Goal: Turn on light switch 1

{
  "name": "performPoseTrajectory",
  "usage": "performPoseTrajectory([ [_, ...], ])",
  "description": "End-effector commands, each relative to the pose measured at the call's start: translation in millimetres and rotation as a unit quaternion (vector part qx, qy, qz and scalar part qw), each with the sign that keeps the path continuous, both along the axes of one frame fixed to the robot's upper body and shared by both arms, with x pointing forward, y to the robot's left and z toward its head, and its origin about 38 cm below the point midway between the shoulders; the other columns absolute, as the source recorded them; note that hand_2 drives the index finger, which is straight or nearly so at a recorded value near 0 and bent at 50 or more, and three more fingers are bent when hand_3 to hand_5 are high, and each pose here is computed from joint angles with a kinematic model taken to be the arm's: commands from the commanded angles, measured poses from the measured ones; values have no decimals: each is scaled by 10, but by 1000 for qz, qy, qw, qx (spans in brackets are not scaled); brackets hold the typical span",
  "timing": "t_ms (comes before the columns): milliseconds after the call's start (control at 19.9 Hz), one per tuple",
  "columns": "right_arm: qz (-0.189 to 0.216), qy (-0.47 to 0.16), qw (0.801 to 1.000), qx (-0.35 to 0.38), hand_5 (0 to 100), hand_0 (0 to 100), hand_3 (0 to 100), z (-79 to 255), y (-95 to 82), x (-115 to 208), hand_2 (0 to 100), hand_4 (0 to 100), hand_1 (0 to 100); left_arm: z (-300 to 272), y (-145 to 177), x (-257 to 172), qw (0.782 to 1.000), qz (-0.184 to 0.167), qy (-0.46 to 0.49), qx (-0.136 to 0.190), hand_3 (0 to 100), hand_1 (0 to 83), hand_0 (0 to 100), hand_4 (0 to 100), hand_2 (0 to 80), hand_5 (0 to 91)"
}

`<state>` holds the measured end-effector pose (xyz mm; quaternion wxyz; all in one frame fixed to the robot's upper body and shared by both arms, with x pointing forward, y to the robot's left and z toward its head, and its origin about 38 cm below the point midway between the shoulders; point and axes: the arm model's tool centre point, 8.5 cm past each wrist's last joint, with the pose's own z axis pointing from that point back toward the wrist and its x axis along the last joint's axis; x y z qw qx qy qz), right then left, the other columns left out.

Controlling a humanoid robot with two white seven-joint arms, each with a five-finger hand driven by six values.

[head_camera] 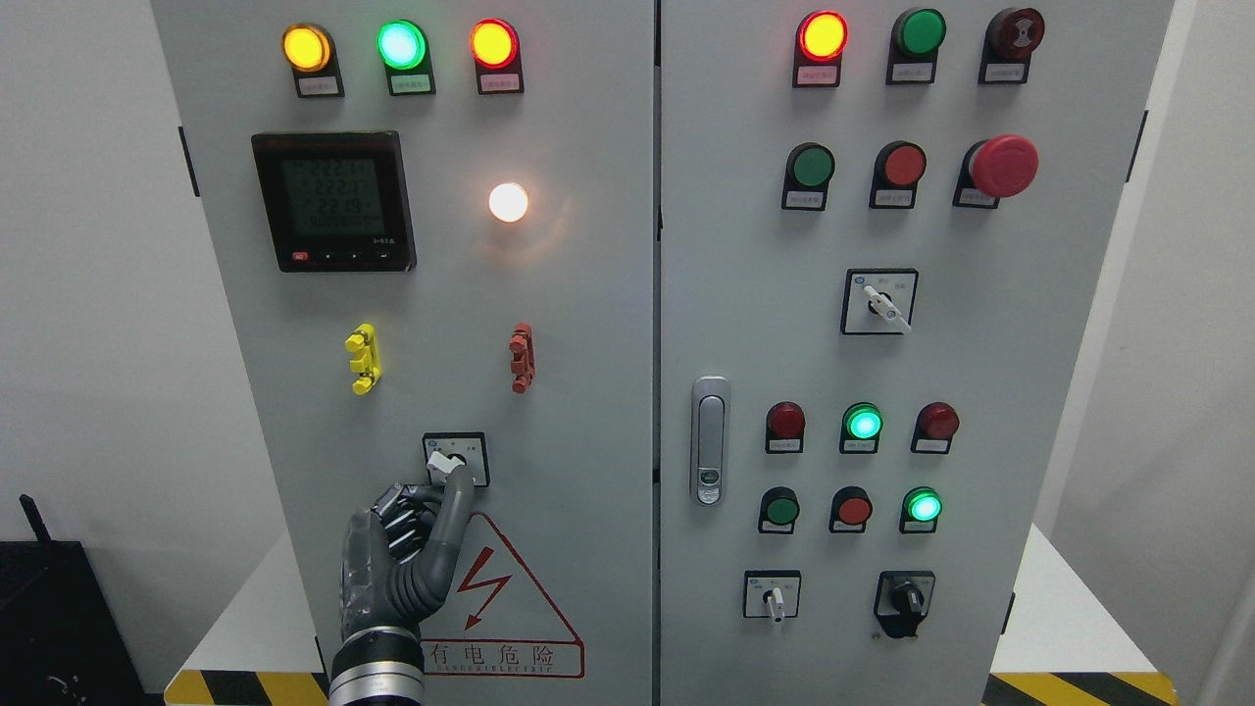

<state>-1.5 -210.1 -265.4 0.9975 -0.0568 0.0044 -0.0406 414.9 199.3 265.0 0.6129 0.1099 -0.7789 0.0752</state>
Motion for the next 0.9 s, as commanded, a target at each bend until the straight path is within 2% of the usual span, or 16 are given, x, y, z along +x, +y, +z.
performPoseTrajectory([
  [0,0,0,1000,0,0,307,0,0,0,0,0,0,0,-130,20,-252,1000,-2,-22,7,959,450,145,953,617,871],
  [251,0,0,1000,0,0,307,0,0,0,0,0,0,0,-864,251,-743,999,-11,-40,27,964,446,149,957,615,873],
  [401,0,0,1000,0,0,307,0,0,0,0,0,0,0,-1730,649,-1147,998,-25,16,53,962,408,160,996,562,877],
  [501,0,0,1000,0,0,307,0,0,0,0,0,0,0,-2440,932,-1527,996,-38,67,48,910,381,166,1000,498,861],
  [652,0,0,1000,0,0,307,0,0,0,0,0,0,0,-3478,1288,-2224,984,-30,172,29,843,336,173,957,441,806],
  [702,0,0,1000,0,0,307,0,0,0,0,0,0,0,-3817,1335,-2473,974,-26,224,13,834,331,174,951,433,786],
  [802,0,0,1000,0,0,307,0,0,0,0,0,0,0,-4333,1298,-2913,946,-33,322,-28,760,284,177,888,367,662],
  [852,0,0,1000,0,0,307,0,0,0,0,0,0,0,-4513,1275,-3123,930,-39,363,-45,742,281,177,870,358,639],
])
